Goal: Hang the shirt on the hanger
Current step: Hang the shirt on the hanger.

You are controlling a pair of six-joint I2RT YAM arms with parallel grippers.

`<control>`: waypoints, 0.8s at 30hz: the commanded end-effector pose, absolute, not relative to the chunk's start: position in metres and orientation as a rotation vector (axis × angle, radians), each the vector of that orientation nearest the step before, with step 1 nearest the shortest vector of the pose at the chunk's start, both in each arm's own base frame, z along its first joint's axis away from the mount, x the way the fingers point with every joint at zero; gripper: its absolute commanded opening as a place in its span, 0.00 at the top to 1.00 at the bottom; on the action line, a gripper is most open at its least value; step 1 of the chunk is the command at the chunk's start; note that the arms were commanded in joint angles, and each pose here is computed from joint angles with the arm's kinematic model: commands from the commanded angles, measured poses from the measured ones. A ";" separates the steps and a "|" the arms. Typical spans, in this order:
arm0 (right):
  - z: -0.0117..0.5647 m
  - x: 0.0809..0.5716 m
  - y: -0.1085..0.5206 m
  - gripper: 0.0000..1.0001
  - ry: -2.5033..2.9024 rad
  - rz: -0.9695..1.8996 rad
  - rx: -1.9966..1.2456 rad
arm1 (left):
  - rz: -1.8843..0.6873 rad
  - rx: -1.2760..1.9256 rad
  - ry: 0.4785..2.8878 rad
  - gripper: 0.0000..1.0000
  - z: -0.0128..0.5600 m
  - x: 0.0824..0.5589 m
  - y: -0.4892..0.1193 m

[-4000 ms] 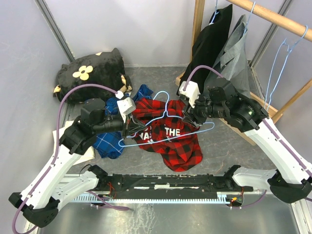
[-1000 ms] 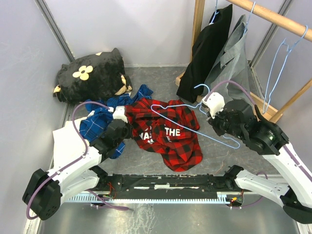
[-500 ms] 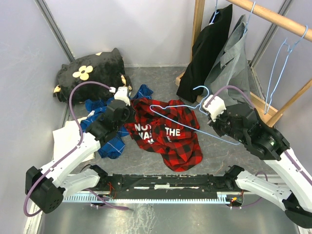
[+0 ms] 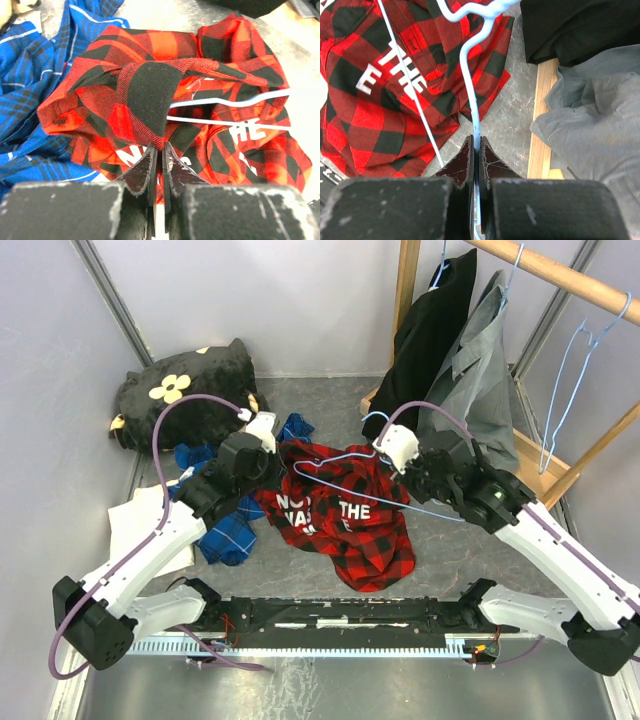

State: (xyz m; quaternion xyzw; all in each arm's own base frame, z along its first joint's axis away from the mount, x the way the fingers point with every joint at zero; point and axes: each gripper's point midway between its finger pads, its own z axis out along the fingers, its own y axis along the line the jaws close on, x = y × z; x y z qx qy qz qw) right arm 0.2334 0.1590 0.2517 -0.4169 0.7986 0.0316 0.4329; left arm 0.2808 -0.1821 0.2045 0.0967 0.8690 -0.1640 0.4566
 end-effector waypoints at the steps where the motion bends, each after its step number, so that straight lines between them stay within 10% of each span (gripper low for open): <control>1: 0.270 0.262 0.182 1.00 1.897 0.101 -0.980 | -0.488 0.371 2.073 0.91 0.237 0.280 -0.200; 24: 0.284 0.310 0.251 1.00 1.608 0.257 -0.924 | -0.518 0.572 1.991 0.95 0.318 0.285 -0.237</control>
